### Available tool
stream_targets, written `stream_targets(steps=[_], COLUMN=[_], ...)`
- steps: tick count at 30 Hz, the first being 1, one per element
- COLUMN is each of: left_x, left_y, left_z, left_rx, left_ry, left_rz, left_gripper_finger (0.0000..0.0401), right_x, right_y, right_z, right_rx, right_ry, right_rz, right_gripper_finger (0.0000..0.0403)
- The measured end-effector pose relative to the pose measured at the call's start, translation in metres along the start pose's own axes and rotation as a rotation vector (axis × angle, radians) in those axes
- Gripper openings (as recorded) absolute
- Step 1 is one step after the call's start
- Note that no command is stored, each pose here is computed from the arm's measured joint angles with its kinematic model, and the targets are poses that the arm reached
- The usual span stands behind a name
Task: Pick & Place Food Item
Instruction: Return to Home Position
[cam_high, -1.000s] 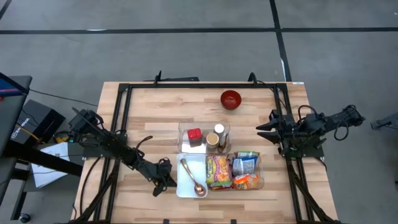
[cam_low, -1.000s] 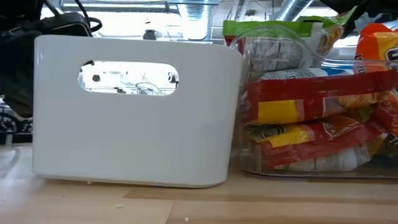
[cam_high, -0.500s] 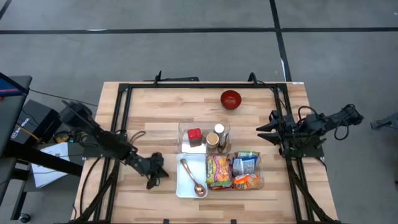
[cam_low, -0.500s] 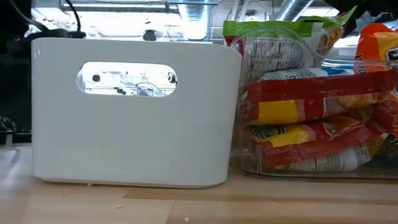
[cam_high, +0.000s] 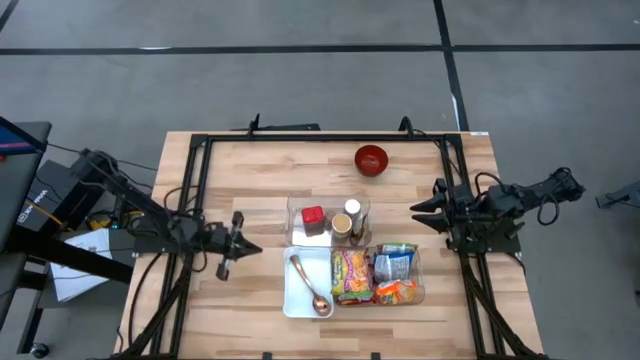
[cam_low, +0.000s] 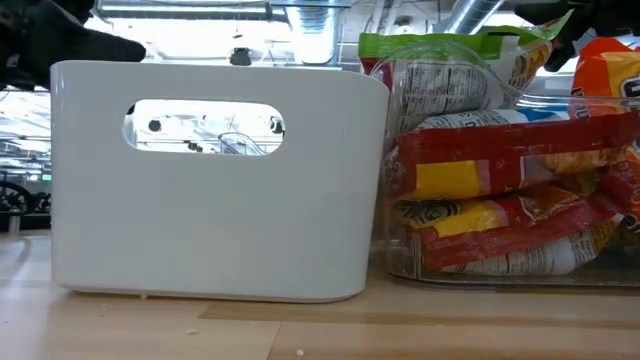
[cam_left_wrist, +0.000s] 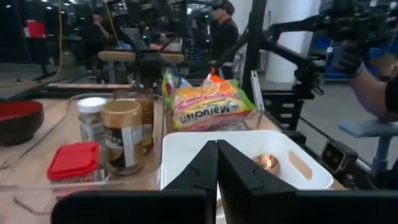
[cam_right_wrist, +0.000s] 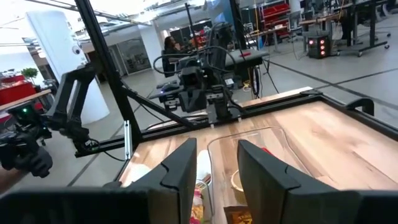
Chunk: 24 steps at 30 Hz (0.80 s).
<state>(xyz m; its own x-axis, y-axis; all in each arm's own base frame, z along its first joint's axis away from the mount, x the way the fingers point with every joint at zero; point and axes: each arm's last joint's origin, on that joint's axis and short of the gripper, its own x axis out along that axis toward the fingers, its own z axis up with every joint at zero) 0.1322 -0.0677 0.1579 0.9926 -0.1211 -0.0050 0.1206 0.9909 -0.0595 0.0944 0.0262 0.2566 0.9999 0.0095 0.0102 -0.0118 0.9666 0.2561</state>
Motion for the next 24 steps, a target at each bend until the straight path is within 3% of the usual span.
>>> stream_targets(steps=[13,17,24], left_x=[0.008,0.007,0.005], left_y=[0.049,0.063,0.067], left_z=[0.007,0.005,0.001], left_rx=[0.075,0.079,0.075], left_ry=[-0.025,0.006,0.055], left_rz=[-0.070,-0.028,-0.046], left_gripper_finger=[0.0000,0.0000,0.0000], right_x=[0.000,0.000,0.000], right_y=[0.000,0.000,0.000], right_z=[0.002,0.002,0.002], right_rx=[-0.009,-0.009,-0.009], right_ry=[-0.016,-0.016,-0.015], right_rz=[0.003,0.003,0.003], right_gripper_finger=[0.0111,0.0111,0.0111])
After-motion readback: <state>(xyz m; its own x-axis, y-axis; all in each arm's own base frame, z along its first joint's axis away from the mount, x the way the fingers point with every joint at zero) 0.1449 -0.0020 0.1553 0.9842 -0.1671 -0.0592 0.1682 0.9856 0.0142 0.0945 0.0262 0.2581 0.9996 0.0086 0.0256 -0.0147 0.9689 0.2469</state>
